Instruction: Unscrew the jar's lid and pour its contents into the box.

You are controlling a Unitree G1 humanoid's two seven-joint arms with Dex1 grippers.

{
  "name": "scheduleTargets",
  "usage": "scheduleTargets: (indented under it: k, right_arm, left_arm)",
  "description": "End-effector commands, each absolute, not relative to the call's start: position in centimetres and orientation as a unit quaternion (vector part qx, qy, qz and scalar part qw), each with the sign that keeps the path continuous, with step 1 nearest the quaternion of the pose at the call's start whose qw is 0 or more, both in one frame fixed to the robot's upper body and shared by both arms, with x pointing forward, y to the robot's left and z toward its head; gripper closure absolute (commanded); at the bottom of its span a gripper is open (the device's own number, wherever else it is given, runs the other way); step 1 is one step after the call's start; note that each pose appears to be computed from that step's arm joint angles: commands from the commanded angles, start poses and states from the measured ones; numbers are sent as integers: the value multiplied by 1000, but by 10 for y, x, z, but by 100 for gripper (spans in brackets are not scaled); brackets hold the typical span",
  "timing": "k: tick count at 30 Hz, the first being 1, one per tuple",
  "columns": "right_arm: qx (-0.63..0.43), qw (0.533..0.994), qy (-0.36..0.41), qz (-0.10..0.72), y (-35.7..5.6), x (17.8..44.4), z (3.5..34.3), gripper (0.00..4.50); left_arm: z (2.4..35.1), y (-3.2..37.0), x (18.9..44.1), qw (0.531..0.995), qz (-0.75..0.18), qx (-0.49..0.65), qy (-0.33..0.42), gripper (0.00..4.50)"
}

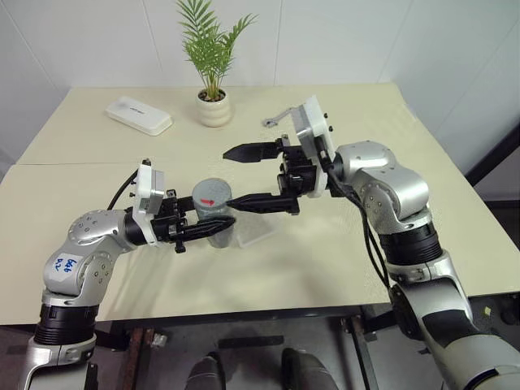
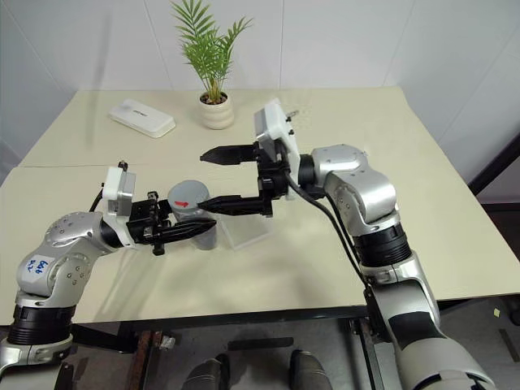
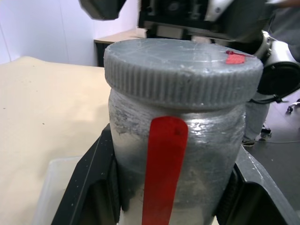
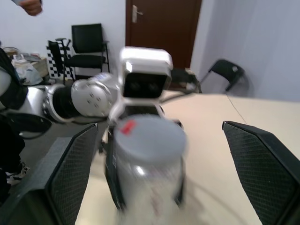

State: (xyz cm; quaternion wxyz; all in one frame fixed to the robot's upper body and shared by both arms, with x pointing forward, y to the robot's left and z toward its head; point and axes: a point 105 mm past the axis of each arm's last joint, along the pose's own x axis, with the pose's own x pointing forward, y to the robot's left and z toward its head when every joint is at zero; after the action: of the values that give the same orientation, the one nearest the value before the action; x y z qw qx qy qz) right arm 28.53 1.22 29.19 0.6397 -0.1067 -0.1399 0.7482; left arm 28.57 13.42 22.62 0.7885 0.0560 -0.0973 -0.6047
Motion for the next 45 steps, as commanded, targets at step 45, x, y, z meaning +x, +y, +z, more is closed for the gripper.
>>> scheduleTargets:
  k: [45]
  right_arm:
    - [-102,707,-170,679,-33,310,311,2]
  left_arm:
    - [233,128,286,777,-616,72,-111,255]
